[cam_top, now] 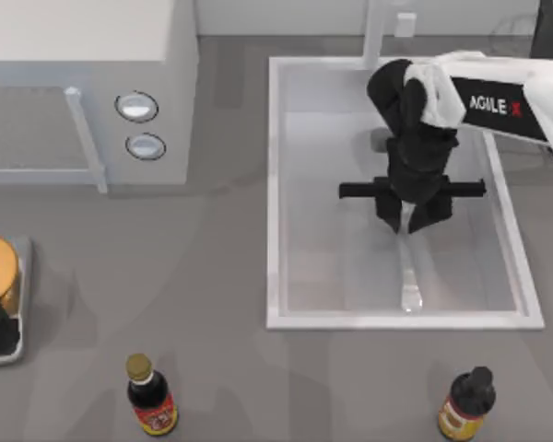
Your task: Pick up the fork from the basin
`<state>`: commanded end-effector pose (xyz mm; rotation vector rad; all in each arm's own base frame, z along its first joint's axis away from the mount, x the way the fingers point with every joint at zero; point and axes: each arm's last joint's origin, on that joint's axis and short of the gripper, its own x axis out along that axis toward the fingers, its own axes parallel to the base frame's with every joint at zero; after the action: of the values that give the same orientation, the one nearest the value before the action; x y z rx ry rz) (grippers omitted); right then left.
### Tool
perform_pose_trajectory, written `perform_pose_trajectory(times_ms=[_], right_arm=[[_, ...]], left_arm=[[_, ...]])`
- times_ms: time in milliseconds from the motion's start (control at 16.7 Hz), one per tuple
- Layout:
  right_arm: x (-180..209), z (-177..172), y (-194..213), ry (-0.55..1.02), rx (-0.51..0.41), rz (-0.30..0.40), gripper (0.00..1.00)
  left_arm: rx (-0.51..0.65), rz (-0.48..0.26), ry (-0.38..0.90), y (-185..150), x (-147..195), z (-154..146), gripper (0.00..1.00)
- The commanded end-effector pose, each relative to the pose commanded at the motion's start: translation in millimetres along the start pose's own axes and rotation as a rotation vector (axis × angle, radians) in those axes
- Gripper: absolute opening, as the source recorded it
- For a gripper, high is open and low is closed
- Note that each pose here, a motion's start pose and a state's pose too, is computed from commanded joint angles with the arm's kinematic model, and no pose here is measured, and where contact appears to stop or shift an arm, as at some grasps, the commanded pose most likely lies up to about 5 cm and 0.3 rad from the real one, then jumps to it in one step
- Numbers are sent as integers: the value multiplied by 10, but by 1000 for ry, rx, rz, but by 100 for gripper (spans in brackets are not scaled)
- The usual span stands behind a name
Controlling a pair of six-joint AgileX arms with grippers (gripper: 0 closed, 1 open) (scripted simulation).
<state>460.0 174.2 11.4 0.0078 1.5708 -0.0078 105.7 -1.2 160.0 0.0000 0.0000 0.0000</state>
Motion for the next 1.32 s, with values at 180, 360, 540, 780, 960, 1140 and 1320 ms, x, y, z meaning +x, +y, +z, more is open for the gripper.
perform_pose_trajectory(times_ms=[180,360,540,780,960,1140,1320], right_arm=[[0,0,0,0,0,0,0],[0,0,0,0,0,0,0],[-279,61,-1,-46,-6,1,0],[-711,124,28,-44,-6,0,0],[-1185,110,23,-28,-6,-6,0],[-1597,65,2,-34,-6,-4,0],[-1733,47,-7,-44,-6,0,0]], left_arm=[[0,0,0,0,0,0,100],[0,0,0,0,0,0,100],[0,0,0,0,0,0,100],[0,0,0,0,0,0,100],[0,0,0,0,0,0,100],[0,0,0,0,0,0,100],[0,0,0,0,0,0,100]])
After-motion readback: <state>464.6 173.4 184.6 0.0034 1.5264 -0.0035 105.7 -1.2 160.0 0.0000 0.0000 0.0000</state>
